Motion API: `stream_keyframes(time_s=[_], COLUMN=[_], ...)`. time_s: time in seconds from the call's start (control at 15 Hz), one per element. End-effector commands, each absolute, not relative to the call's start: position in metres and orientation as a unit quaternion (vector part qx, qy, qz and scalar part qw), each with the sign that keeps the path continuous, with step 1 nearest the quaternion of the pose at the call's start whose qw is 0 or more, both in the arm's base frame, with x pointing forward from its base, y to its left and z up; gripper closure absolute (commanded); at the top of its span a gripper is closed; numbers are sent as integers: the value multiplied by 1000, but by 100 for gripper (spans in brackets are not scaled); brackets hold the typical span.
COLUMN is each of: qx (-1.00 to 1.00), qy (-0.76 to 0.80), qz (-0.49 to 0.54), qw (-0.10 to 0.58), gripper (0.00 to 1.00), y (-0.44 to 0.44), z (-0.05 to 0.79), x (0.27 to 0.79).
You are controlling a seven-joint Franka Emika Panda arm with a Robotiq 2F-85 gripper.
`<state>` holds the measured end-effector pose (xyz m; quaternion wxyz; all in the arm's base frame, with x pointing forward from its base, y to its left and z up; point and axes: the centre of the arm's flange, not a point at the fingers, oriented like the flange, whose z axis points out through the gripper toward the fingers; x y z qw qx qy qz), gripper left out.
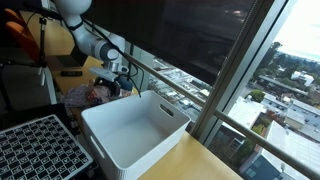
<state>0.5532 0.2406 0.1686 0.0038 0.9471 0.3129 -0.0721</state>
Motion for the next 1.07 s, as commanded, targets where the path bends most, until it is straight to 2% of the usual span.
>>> stream_keyframes(time_s=[0.0,0.33,0.67,1.0], qx=[948,955,963,971], qy=[312,295,255,175], qz=[-59,-22,52,140], qw=[8,30,63,86], gripper=[65,100,97,97], y=[243,225,171,76], z=[216,314,430,540], x=[553,572,606,620])
